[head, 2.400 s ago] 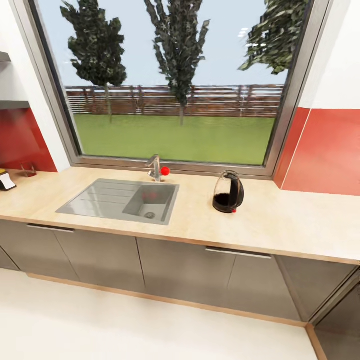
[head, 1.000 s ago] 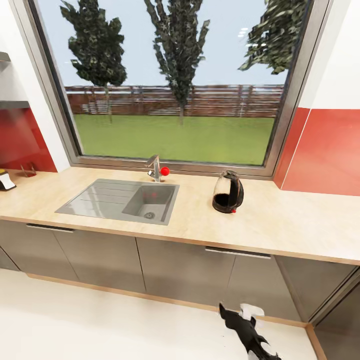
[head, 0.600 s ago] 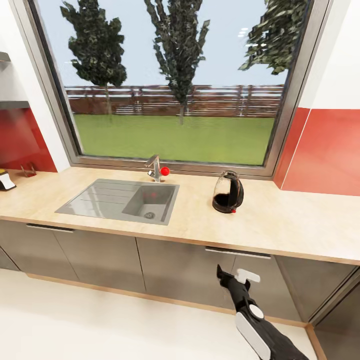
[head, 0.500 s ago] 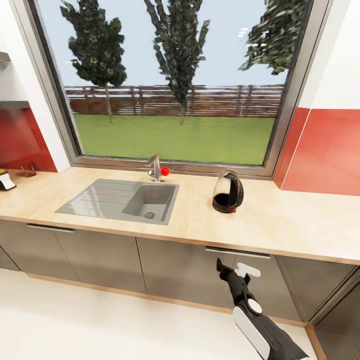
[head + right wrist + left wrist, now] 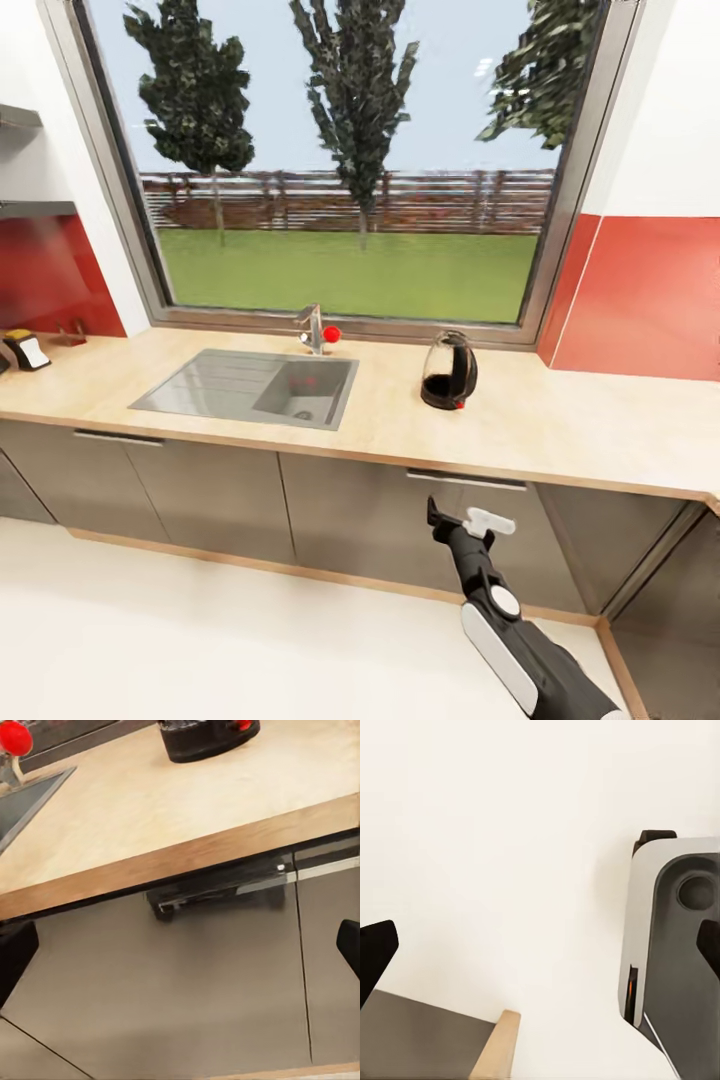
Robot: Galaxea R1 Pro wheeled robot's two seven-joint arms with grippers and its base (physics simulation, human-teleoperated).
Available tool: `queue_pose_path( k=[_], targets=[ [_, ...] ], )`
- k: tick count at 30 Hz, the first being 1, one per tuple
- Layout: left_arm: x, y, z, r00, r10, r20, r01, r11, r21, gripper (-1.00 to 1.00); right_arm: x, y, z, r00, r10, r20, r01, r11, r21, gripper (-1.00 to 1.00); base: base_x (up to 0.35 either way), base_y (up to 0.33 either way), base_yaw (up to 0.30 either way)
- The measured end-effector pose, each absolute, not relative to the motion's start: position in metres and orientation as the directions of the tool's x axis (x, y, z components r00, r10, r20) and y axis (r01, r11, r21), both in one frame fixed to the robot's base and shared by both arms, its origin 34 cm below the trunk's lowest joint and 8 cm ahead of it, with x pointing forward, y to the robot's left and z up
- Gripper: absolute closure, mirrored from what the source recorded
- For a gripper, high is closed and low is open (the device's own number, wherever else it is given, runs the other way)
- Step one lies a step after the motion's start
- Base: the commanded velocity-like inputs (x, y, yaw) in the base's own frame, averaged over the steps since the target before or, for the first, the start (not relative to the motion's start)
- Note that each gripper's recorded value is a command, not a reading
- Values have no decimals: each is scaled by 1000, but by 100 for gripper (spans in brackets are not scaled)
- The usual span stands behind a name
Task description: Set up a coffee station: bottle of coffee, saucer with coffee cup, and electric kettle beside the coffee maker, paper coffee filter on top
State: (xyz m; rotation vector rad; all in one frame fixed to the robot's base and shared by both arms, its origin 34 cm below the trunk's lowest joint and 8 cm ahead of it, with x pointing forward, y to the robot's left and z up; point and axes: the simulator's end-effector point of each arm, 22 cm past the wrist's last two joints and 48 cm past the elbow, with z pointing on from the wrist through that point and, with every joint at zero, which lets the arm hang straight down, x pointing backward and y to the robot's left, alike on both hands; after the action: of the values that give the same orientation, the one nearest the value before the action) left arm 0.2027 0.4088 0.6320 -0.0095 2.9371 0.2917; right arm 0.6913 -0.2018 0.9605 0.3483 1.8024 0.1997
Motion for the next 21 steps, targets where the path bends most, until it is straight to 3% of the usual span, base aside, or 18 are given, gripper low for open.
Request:
queue_pose_path(
  k=[10,21],
  targets=[
    [203,409,632,-982,11,-191,-26,981,194,-100,714,-235,1024,-109,417,-902,166,902,397,-100,-106,0,0],
    [203,407,632,-981,11,-191,-26,981,192,-100,763,-245,1123,15,311,-950,108,944,310,-100,-2,0,0]
  ],
)
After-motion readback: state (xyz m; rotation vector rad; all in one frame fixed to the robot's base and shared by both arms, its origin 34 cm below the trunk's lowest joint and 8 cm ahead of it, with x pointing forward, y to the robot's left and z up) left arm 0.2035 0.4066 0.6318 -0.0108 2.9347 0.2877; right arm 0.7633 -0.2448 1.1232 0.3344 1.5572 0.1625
